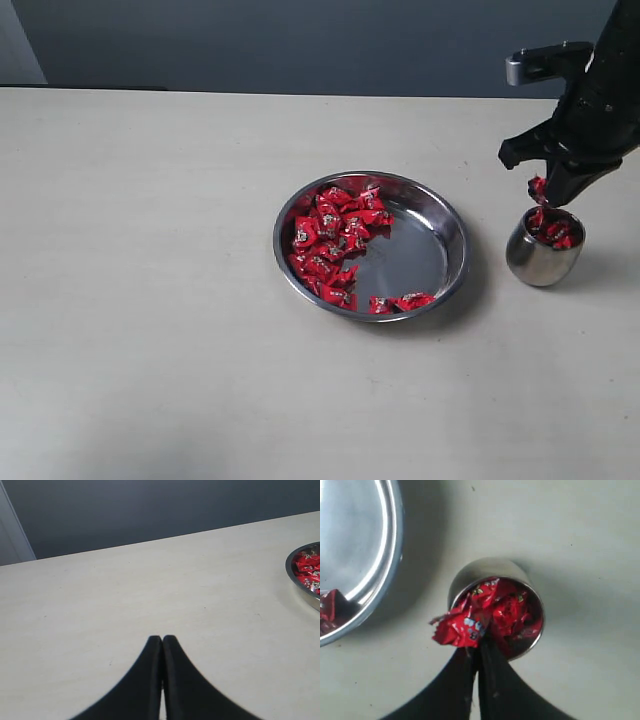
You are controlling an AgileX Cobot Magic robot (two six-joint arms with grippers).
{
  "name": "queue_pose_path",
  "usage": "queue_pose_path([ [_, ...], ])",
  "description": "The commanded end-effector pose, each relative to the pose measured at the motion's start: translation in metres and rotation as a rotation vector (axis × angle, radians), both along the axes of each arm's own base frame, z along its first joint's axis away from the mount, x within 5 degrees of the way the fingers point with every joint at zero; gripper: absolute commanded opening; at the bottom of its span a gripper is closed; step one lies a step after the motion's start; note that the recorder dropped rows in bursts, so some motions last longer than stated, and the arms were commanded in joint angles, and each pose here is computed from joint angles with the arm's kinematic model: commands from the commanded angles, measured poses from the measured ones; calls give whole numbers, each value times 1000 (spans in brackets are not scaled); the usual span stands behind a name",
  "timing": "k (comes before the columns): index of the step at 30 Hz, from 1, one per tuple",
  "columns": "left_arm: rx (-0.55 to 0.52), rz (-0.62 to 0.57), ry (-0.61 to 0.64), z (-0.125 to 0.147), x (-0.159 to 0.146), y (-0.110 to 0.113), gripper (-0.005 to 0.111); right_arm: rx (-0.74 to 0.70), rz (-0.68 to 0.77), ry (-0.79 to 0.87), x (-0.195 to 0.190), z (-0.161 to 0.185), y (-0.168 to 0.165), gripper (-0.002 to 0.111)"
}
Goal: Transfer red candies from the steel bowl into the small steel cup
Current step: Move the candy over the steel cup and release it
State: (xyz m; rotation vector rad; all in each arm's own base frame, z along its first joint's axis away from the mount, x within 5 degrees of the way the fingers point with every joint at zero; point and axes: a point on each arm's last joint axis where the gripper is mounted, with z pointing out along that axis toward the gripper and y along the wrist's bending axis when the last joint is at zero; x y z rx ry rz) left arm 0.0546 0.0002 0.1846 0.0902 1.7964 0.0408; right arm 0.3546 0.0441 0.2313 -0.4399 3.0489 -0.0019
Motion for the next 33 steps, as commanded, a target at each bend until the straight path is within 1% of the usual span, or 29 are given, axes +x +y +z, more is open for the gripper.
queue_pose_path([
  [1,-4,-10,-11,1,0,-1,0,-61,-21,28,2,-8,-8,4],
  [10,-4,-10,-11,1,0,-1,0,-97,-16,55,3,-16,-10,4],
  [12,-4,-10,-11,1,0,-1,0,-97,-15,61,4,-18,-10,9],
  [16,-4,-10,-11,1,0,-1,0,-103,-13,73,5,-23,-11,26],
  [17,-4,-10,-11,1,0,-1,0,-106,-13,81,5,-24,-11,28],
  [24,-4,-10,-11,1,0,-1,0,-104,-14,66,6,-22,-11,29],
  [28,-4,-10,-11,1,0,-1,0,-59,-26,6,4,-8,-7,29],
  [33,-4,-10,-11,1,0,-1,0,29,-47,-126,3,16,0,29],
])
